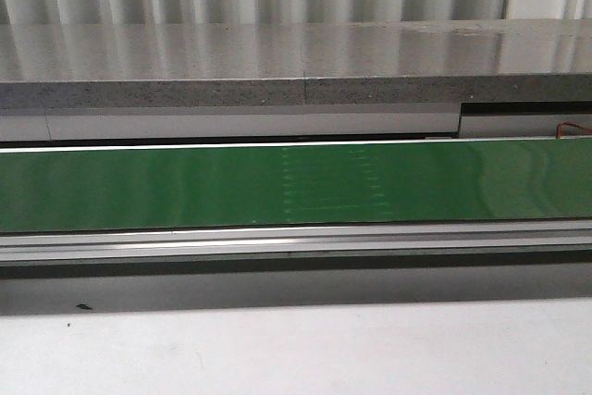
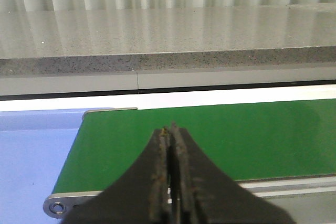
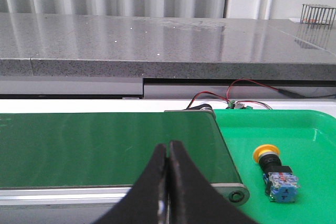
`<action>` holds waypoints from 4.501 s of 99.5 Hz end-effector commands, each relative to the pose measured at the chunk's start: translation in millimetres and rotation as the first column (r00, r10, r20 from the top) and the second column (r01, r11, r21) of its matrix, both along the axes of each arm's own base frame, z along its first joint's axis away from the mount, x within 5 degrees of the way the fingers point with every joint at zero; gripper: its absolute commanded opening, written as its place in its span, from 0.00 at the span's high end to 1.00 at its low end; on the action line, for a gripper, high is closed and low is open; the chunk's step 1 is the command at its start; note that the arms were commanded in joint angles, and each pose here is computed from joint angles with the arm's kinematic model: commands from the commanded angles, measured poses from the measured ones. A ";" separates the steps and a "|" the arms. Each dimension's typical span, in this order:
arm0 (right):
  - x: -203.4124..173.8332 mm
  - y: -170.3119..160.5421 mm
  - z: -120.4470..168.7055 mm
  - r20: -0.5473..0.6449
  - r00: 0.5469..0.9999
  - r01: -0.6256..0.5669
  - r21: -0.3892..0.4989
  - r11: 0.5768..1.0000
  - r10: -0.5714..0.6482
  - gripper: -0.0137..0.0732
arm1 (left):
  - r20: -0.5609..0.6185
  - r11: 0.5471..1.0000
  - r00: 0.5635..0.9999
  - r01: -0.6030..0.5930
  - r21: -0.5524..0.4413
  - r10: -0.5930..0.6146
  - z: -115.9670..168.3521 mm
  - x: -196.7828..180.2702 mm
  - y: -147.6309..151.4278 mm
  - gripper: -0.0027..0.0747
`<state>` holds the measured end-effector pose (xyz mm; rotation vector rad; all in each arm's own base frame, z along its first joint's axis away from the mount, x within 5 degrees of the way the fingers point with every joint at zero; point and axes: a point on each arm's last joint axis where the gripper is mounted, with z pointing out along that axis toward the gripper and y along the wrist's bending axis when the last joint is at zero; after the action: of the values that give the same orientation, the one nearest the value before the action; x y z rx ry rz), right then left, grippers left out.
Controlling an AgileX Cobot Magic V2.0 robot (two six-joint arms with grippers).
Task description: Move button from right to left
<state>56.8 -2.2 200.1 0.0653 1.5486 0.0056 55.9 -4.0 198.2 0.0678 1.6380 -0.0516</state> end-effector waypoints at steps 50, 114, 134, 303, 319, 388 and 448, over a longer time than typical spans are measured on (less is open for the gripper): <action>-3.3 -0.1 15.3 0.120 0.993 0.005 -0.007 1.000 -0.005 0.92 | 0.067 1.000 0.998 0.008 -0.019 -0.007 -4.5 -0.5 -0.5 0.99; -13.6 0.1 51.5 0.011 1.000 0.008 -0.002 1.000 -0.008 0.92 | 0.067 1.000 0.998 0.008 -0.019 -0.007 -4.5 -0.5 -0.5 0.99; -10.5 -0.4 76.2 -0.120 0.993 0.011 -0.003 1.000 -0.011 0.92 | 0.067 1.000 0.998 0.008 -0.019 -0.007 -4.5 -0.5 -0.5 0.99; 240.9 -126.3 68.5 -0.924 0.359 0.372 0.015 0.928 -0.129 0.26 | 0.067 1.000 0.998 0.008 -0.019 -0.007 -4.5 -0.5 -0.5 0.99; 259.8 -139.1 48.8 -0.947 0.296 0.358 -0.015 0.934 -0.129 0.26 | 0.067 1.000 0.998 0.008 -0.019 -0.007 -4.5 -0.5 -0.5 0.99; 307.3 -163.6 -8.8 -0.982 0.159 0.276 -0.053 0.960 -0.100 0.49 | 0.067 1.000 0.998 0.008 -0.019 -0.007 -4.5 -0.5 -0.5 0.99; 282.9 -127.2 98.0 -0.933 0.350 0.275 0.021 0.961 -0.080 0.64 | 0.067 1.000 0.998 0.008 -0.019 -0.007 -4.5 -0.5 -0.5 0.99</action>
<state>348.2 -145.1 251.6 0.4984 2.8313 -0.1073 55.9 -4.0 198.2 0.0678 1.6380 -0.0516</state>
